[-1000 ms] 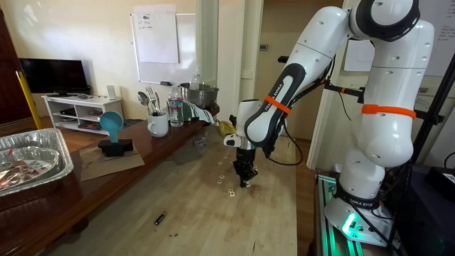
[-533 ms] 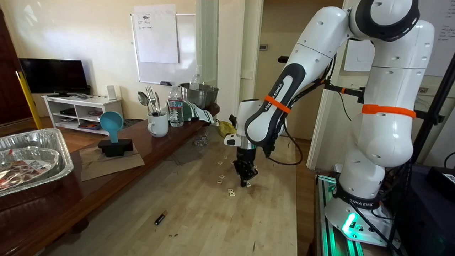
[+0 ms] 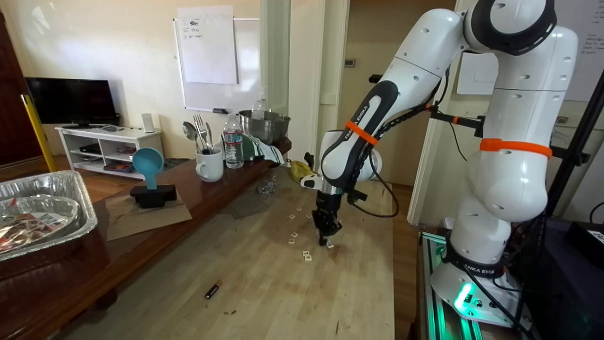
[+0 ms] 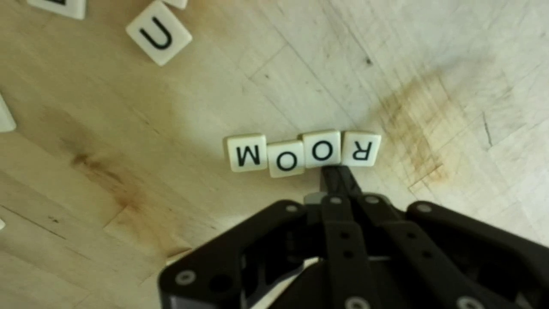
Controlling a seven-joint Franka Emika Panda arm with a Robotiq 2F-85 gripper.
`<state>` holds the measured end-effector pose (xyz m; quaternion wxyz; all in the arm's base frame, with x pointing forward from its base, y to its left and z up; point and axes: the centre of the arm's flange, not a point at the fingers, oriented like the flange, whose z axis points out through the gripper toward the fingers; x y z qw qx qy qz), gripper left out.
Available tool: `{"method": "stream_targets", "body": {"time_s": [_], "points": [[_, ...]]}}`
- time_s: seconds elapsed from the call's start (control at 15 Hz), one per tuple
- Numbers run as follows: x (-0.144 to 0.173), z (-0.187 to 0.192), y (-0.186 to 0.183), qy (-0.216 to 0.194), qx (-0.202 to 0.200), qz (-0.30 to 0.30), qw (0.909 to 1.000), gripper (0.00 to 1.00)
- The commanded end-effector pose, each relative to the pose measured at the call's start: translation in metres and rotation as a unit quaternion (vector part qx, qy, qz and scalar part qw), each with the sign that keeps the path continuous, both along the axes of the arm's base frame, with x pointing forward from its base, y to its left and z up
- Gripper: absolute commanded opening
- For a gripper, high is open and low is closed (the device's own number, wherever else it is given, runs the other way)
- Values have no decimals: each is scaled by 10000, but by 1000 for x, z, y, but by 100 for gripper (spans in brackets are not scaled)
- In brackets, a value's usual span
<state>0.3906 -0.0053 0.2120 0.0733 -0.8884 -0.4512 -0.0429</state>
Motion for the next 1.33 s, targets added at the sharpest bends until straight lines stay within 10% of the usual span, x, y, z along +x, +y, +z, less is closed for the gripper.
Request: {"method": "stream_targets", "body": {"time_s": [0.0, 0.8, 1.2, 1.27], "points": [[-60, 18, -14, -46, 48, -15, 10000, 0], [-61, 36, -34, -211, 248, -72, 9994, 99], [-63, 36, -38, -179, 92, -58, 9998, 100], [-1, 26, -46, -213, 128, -57, 9997, 100]]}}
